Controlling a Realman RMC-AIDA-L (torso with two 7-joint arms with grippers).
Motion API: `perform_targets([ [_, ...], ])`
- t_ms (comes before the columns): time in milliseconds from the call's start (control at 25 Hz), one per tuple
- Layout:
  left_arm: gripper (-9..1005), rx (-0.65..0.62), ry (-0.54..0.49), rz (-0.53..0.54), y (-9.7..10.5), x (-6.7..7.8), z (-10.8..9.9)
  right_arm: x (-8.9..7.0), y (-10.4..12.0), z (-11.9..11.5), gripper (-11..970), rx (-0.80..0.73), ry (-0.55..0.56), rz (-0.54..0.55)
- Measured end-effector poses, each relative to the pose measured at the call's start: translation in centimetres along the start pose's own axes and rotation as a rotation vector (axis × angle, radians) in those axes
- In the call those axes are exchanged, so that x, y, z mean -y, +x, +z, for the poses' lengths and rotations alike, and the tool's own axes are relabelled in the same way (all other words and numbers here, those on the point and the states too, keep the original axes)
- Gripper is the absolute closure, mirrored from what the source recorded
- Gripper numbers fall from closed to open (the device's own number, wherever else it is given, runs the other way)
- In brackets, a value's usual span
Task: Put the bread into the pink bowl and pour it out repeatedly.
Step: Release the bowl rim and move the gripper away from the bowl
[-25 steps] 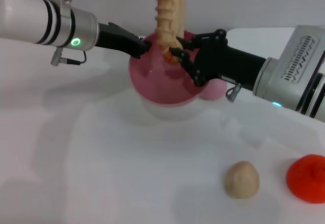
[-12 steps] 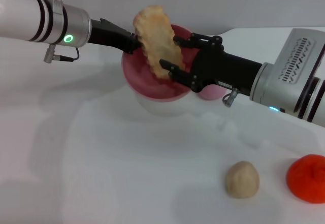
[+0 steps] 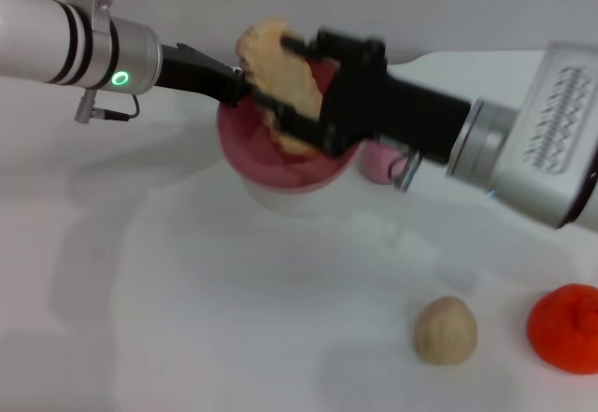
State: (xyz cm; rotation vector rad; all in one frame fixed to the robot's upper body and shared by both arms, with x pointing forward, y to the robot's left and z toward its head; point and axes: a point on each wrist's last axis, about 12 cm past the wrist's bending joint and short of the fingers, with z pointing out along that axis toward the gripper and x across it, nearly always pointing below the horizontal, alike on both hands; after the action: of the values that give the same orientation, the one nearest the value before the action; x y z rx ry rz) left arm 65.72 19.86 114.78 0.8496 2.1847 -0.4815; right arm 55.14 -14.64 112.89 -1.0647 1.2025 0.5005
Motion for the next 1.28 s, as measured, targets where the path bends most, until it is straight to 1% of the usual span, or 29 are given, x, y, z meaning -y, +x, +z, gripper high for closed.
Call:
perform_targets([
  [120, 953, -0.008, 0.008, -0.001, 0.1, 0.0, 0.0, 1.2, -2.3, -0.8, 367, 0.082, 0.080, -0.013],
  [240, 953, -0.019, 0.021, -0.004, 0.2, 0.1, -0.1, 3.3, -4.0, -2.6, 367, 0.144, 0.195, -0.022],
  [320, 953, -0.024, 0.027, -0.005, 0.2, 0.1, -0.1, 4.6, -4.3, -3.9, 367, 0.157, 0.272, -0.047],
  [400, 953, -0.044, 0.053, 0.000, -0.1, 0.4, -0.2, 5.7, -4.1, -5.5, 367, 0.158, 0.363, -0.077],
  [520, 953, -0.056, 0.070, 0.002, -0.2, 0.6, -0.3, 6.8, -3.3, -7.8, 367, 0.153, 0.491, -0.084],
  [560, 953, -0.084, 0.078, 0.004, -0.2, 0.6, -0.4, 7.0, -2.9, -8.6, 367, 0.150, 0.528, -0.079],
  [680, 954, -0.114, 0.069, 0.004, -0.1, 0.6, -0.4, 6.9, -1.9, -9.8, 367, 0.130, 0.569, -0.062],
  [720, 954, -0.151, 0.055, 0.005, 0.1, 0.6, -0.2, 6.8, -1.6, -10.1, 367, 0.123, 0.572, -0.055],
  [920, 954, -0.213, 0.048, 0.002, 0.8, 0.9, 0.0, 6.2, 0.0, -10.8, 368, 0.090, 0.574, -0.019],
  [1120, 954, -0.233, 0.059, -0.008, 1.3, 1.1, 0.1, 5.9, 0.6, -11.0, 368, 0.071, 0.572, -0.009],
  [1200, 954, -0.247, 0.061, -0.027, 2.2, 1.0, 0.1, 5.9, 0.7, -11.1, 368, 0.067, 0.573, -0.007],
  [1240, 954, -0.247, 0.061, -0.027, 2.2, 1.0, 0.1, 5.9, 0.8, -11.1, 368, 0.066, 0.573, -0.007],
  [1280, 954, -0.252, 0.062, -0.035, 2.6, 1.0, 0.2, 5.9, 0.8, -11.1, 368, 0.064, 0.573, -0.006],
])
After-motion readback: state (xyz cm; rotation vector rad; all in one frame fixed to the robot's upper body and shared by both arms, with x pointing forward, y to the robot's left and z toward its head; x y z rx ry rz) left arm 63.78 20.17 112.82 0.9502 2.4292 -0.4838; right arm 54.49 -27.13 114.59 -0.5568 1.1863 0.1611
